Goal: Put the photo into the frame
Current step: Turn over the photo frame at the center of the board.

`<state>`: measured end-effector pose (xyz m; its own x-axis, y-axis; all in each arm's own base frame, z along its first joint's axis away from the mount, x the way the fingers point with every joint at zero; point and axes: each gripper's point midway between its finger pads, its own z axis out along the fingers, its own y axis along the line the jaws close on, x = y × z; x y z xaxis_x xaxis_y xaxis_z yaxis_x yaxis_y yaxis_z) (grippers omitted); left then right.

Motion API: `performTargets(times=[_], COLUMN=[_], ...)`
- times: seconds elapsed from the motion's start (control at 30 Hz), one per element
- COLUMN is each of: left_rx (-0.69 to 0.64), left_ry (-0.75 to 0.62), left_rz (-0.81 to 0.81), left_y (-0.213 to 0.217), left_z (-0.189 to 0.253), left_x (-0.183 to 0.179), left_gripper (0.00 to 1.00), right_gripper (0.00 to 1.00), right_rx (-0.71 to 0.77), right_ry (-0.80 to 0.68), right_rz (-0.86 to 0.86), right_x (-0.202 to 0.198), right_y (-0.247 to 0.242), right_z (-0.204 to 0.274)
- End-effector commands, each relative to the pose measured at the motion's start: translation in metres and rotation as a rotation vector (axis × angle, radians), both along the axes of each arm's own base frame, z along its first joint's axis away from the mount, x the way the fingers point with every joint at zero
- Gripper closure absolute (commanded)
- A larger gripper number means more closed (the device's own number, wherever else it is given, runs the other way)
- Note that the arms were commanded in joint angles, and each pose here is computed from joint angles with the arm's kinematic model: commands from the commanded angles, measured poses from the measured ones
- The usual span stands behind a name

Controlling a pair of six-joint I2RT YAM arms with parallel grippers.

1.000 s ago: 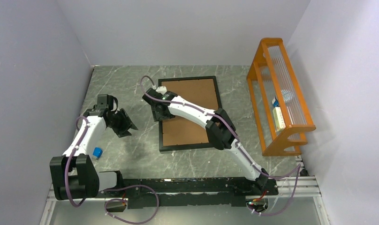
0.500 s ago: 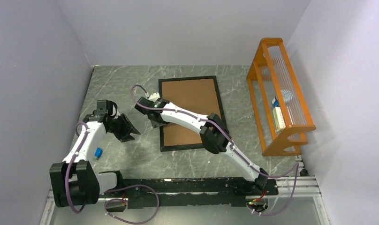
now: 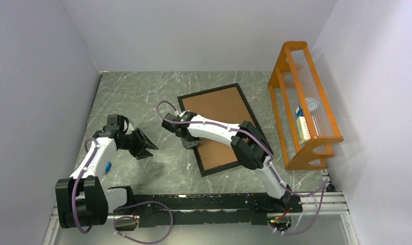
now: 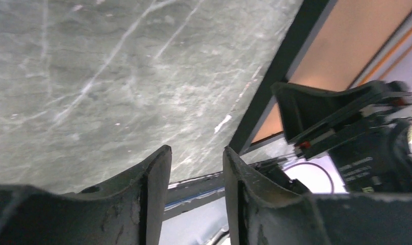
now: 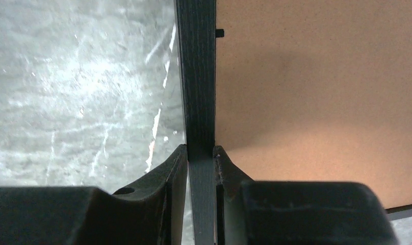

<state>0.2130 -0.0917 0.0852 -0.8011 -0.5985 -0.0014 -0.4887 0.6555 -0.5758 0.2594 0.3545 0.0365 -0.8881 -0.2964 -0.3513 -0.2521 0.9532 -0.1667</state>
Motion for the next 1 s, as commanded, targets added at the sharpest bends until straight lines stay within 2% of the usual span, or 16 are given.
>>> performTargets(times=[0.0,0.13,0.23,0.33,0.67,0.87,0.97], left_rx=[-0.122,-0.250,-0.296,-0.349,-0.385,-0.481,-0.532], left_ry=[-0.091,-0.147,-0.185,-0.212,-0.270,-0.310,-0.322], left_rz=[0.007,0.002,-0.005,-0.052,-0.185,-0.165,-0.140], left_y=[-0.015,-0.030,-0.035,-0.047,-0.103,-0.129,-0.141], left_z=[0.017,0.021,0.017,0.011,-0.008,-0.015,-0.021], left_x=[0.016,0.030,0.041,0.054,0.091,0.108,0.114], left_gripper=[0.50,0.35,0.22,0.16,0.12,0.11,0.14], right_gripper=[0.84,0.87,0.88,0.89,0.89,0.90,0.90], right_rx=[0.045,0.125,0.169,0.220,0.324,0.363,0.367], right_ry=[0.104,0.106,0.096,0.090,0.090,0.095,0.094], right_rz=[0.046,0.081,0.107,0.126,0.157,0.172,0.179], right_x=[-0.024,-0.026,-0.027,-0.029,-0.031,-0.032,-0.031], right_y=[-0.002,0.011,0.014,0.016,0.013,0.015,0.016], right_z=[0.014,0.034,0.049,0.063,0.078,0.081,0.081])
